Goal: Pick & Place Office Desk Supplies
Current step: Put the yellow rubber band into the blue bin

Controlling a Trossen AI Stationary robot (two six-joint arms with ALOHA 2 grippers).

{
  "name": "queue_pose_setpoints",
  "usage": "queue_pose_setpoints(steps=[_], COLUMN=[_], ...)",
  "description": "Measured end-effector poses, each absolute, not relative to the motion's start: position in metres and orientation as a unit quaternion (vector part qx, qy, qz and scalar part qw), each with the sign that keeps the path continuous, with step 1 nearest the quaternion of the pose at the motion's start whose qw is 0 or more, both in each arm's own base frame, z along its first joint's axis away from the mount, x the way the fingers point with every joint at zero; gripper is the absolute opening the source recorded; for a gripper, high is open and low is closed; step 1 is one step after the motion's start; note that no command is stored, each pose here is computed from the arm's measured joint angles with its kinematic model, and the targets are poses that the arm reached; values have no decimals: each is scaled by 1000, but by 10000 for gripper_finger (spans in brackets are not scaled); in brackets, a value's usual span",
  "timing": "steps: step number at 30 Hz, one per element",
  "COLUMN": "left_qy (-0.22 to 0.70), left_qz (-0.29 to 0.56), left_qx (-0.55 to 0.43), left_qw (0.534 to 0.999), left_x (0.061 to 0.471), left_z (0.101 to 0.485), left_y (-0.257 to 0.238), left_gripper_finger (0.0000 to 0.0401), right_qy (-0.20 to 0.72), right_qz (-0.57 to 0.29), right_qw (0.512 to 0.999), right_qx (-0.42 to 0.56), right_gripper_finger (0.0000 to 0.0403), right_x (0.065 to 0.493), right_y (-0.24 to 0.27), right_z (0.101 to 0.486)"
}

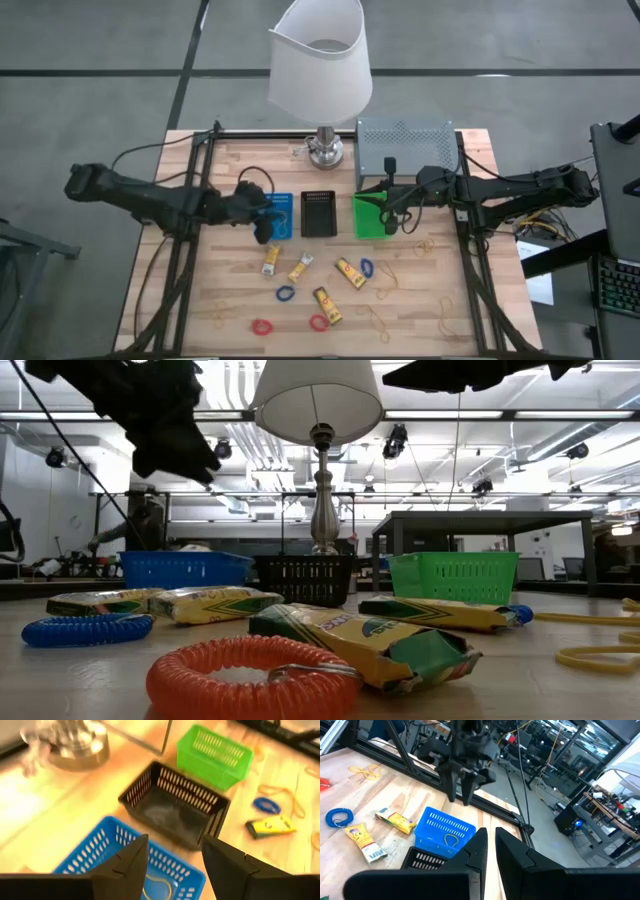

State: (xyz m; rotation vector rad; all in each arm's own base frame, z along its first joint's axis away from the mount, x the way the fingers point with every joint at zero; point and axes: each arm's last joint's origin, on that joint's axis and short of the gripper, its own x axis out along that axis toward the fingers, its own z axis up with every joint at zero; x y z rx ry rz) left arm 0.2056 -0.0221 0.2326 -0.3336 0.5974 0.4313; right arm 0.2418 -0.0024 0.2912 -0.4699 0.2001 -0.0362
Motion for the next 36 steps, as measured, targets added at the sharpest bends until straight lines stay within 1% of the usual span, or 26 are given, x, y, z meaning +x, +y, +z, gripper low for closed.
queue_pose_setpoints(steps=[9,17,24,32,36], left_qy=[283,289,273,294,284], left_qz=[204,190,194,213,223], left_qx=[-151,-179,-184,-215,-220], left_qw=[925,921,924,907,906], left_x=[204,202,210,216,217], left_z=[234,233,230,215,214], left_y=[-32,-40,-47,-55,-59], left_gripper_finger=[188,188,188,188,188], right_qy=[100,100,100,100,100], right_qz=[-18,-18,-18,-18,-18], right_qw=[967,967,967,967,967], right_qx=[-232,-232,-232,-232,-232], right_gripper_finger=[34,34,34,34,34], right_x=[242,242,242,242,242], right_y=[-2,-2,-2,-2,-2], right_z=[291,291,291,291,291])
